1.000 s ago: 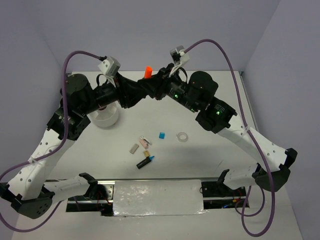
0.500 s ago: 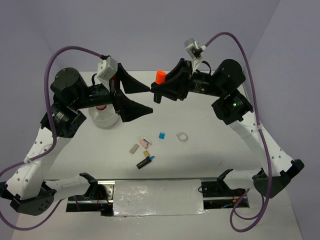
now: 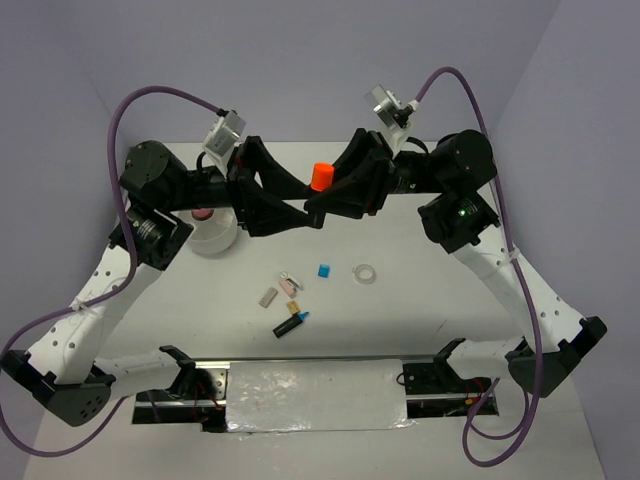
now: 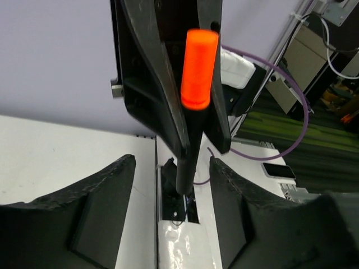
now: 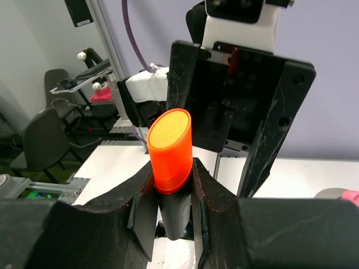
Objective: Sort the stationery into containers
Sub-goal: Close the pen cap on the pen.
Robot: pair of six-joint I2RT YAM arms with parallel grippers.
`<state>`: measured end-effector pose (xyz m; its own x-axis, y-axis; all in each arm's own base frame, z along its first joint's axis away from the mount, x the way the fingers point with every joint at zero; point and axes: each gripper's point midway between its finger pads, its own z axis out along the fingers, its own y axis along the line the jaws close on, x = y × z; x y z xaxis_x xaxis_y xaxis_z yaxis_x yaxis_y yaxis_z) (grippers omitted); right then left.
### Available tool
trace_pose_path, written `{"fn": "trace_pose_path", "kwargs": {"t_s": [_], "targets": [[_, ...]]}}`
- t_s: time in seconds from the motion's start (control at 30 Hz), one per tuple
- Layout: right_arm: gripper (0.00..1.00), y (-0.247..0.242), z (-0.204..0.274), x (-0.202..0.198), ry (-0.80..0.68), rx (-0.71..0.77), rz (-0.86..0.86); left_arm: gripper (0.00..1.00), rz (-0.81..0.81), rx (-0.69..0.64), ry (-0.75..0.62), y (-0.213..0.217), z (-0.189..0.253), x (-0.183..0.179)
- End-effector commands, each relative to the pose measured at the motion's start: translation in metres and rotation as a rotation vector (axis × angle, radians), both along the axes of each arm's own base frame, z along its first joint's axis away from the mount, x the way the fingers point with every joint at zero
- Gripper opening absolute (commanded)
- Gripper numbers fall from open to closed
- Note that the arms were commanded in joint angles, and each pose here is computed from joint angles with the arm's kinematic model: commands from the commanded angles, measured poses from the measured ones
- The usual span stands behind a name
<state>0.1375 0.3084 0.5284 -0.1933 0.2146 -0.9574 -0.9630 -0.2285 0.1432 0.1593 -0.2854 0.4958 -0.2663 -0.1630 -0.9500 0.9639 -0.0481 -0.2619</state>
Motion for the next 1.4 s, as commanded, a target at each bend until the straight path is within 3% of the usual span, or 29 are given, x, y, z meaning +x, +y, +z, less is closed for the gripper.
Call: {"fn": "trace_pose_path", "kwargs": {"t_s": [0.0,0.17,0.43,0.53,0.57,0.63,0.73,0.8,0.83,1.0,1.2,1.33,1.37], "targets": [[0.00,0.001,0.014,-0.008,-0.056,0.036,0.020,0.67,-0.027,-0.070,-0.064,0.001,0.023,-0.006],[0.00,0.009,0.013,0.000,-0.051,0.039,-0.010,0.52,-0.068,-0.076,-0.042,-0.001,0.019,-0.008],[0.00,0.012,0.018,0.009,-0.058,0.048,-0.052,0.48,-0.129,-0.069,-0.016,-0.003,0.009,-0.014],[0.00,0.012,0.017,0.010,-0.055,0.047,-0.054,0.22,-0.131,-0.068,-0.018,-0.003,0.009,-0.014],[0.00,0.013,0.015,0.011,-0.051,0.042,-0.053,0.06,-0.128,-0.072,-0.024,-0.003,0.011,-0.014],[0.03,0.014,0.013,0.011,-0.043,0.038,-0.043,0.00,-0.112,-0.070,-0.022,-0.003,0.013,-0.012],[0.37,0.015,0.008,0.016,-0.016,0.019,-0.073,0.00,-0.023,-0.074,-0.036,-0.001,0.020,-0.003],[0.94,0.013,0.002,0.020,-0.007,-0.003,-0.117,0.00,0.035,-0.072,-0.079,0.003,0.024,0.000],[1.00,0.013,0.001,0.024,-0.001,-0.009,-0.144,0.00,0.075,-0.085,-0.107,0.005,0.029,0.004],[1.00,0.006,-0.002,0.035,0.032,-0.038,-0.255,0.00,0.163,-0.103,-0.134,0.011,0.032,0.012],[1.00,-0.010,0.011,0.050,0.077,-0.016,-0.392,0.00,0.096,-0.096,-0.138,0.006,0.027,0.006],[1.00,-0.021,0.030,0.034,0.126,0.061,-0.277,0.00,0.078,-0.094,-0.133,0.006,0.018,0.003],[1.00,-0.028,0.044,0.027,0.079,0.119,-0.250,0.00,0.080,-0.100,-0.139,0.007,0.020,0.002]]}}
